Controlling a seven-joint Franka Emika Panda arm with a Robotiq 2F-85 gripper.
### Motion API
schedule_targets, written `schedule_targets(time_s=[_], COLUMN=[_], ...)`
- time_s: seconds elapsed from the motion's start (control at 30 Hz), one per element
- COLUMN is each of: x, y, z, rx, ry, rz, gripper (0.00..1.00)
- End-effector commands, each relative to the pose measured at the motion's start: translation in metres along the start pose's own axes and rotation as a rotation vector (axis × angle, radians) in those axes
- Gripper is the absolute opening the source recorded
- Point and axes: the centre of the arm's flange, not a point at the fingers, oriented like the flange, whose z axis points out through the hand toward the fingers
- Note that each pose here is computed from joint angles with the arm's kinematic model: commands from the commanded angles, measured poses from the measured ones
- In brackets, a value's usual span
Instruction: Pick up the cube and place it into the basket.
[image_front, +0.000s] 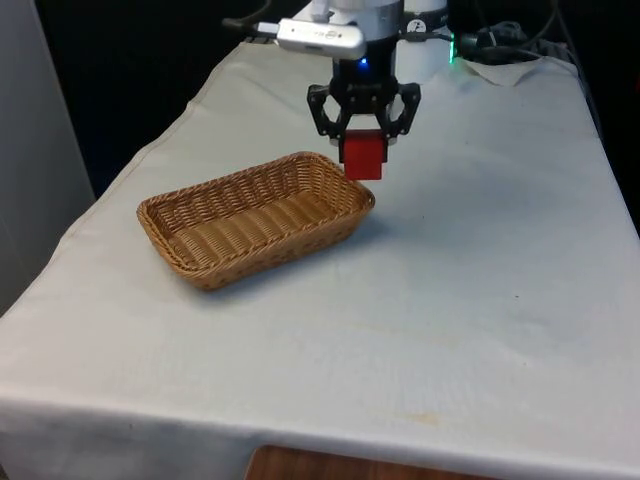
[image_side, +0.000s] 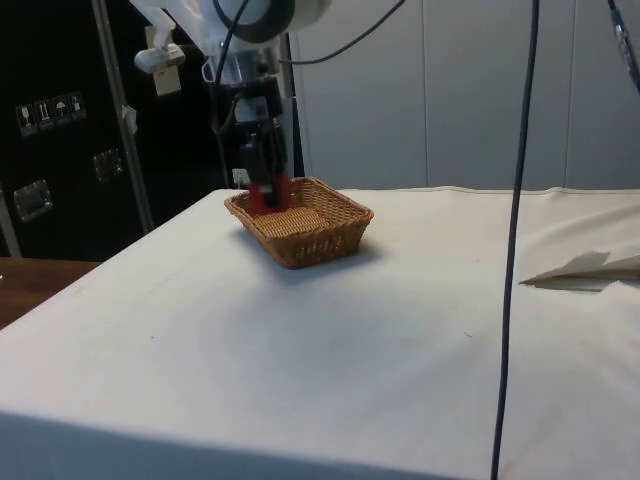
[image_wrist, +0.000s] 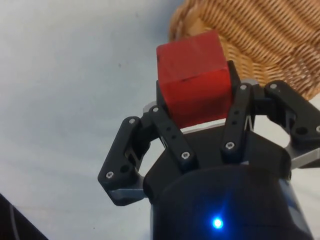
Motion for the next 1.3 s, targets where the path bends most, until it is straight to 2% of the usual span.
schedule_targets(time_s=[0.0,0.2,0.27,0.53,0.57,0.6,0.83,0.87,0.9,1.13,1.17,1.2,1.27], x=[0.001,0.001,0.002,-0.008,-0.006,-0.009,-0.013,-0.012,-0.013,-0.012,-0.013,-0.012,-0.012], y=[0.004,0.021,0.020,0.036,0.035,0.037,0.041,0.040,0.042,0.048,0.047,0.049,0.051], z=[0.000,0.002,0.002,0.004,0.005,0.005,0.012,0.012,0.014,0.022,0.021,0.023,0.025], rx=[0.006,-0.017,-0.015,-0.050,-0.039,-0.052,-0.066,-0.055,-0.069,-0.099,-0.082,-0.102,-0.115], ry=[-0.007,-0.015,-0.011,-0.024,-0.027,-0.026,-0.032,-0.038,-0.033,-0.031,-0.037,-0.031,-0.030], rz=[0.002,0.011,0.012,0.015,0.017,0.016,0.021,0.019,0.025,0.061,0.053,0.066,0.081], gripper=[0.00,0.00,0.00,0.00,0.00,0.00,0.00,0.00,0.00,0.00,0.00,0.00,0.00])
